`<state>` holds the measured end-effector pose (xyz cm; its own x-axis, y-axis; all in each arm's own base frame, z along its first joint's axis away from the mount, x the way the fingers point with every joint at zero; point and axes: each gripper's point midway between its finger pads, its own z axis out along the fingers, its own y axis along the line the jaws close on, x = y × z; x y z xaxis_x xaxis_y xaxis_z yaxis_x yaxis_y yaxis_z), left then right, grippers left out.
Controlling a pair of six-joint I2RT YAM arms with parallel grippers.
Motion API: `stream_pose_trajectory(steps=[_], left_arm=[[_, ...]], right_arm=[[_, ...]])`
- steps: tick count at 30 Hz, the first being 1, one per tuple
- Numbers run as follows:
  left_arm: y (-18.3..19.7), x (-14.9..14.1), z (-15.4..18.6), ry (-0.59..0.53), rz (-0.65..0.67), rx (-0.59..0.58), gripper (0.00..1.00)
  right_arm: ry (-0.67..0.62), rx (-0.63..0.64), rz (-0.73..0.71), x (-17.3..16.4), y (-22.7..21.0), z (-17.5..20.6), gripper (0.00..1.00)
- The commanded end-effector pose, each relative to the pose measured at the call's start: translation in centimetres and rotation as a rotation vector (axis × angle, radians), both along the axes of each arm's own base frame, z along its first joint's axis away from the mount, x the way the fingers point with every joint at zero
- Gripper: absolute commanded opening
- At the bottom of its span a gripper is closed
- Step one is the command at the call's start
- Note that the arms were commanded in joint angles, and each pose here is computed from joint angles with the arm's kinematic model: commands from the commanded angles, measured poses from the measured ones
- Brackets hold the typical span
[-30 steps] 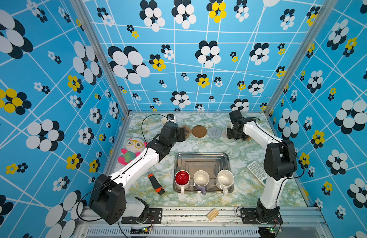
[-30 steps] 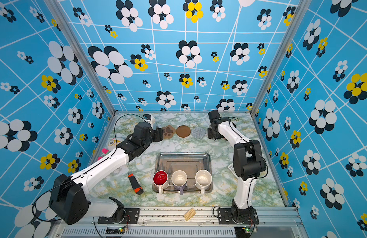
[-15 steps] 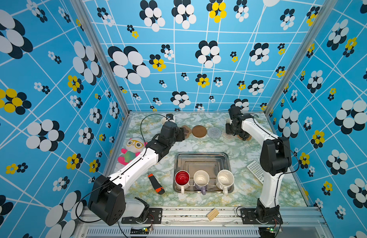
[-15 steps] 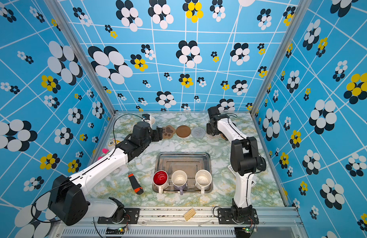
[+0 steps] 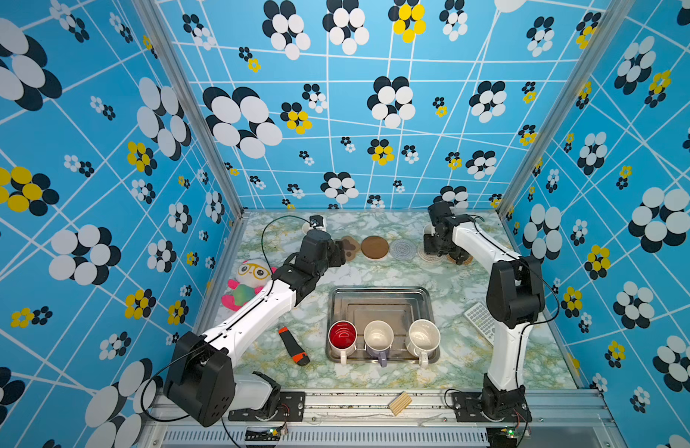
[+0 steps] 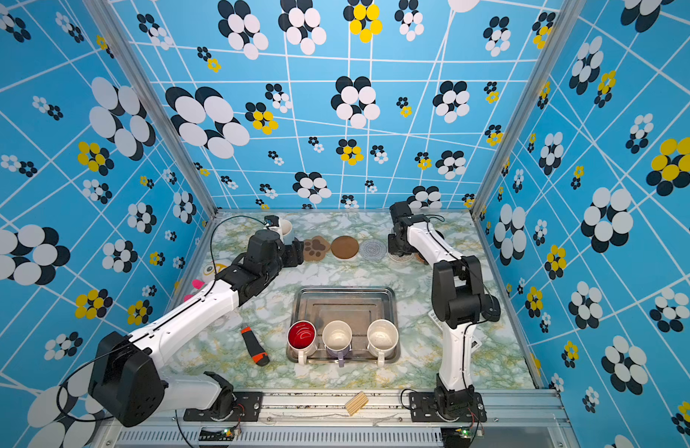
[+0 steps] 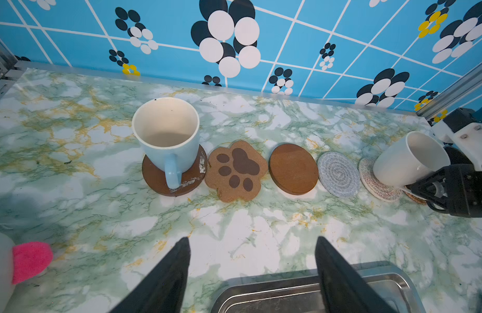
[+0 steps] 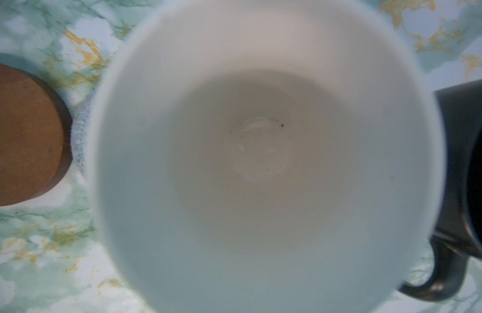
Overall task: Place cups on coasters
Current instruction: Place the cup on the coaster.
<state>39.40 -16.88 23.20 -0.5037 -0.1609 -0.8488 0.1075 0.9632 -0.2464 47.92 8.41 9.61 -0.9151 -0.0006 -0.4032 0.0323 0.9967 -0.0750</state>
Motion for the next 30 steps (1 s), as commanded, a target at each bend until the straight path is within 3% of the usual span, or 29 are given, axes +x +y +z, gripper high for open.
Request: stream_pose_trajectory(steps=[1, 30], left_arm=[[0.2, -0.1, 0.6, -0.015, 0.002, -0.017, 0.74], [0.3, -0.1, 0.5, -0.009, 0.001, -0.016, 0.74]], right_arm=[[-0.046, -0.013, -0.013, 1.0, -0.4, 1.4, 0.00], [0.003, 0.011, -0.034, 1.1, -0.7, -0.8, 0.00]])
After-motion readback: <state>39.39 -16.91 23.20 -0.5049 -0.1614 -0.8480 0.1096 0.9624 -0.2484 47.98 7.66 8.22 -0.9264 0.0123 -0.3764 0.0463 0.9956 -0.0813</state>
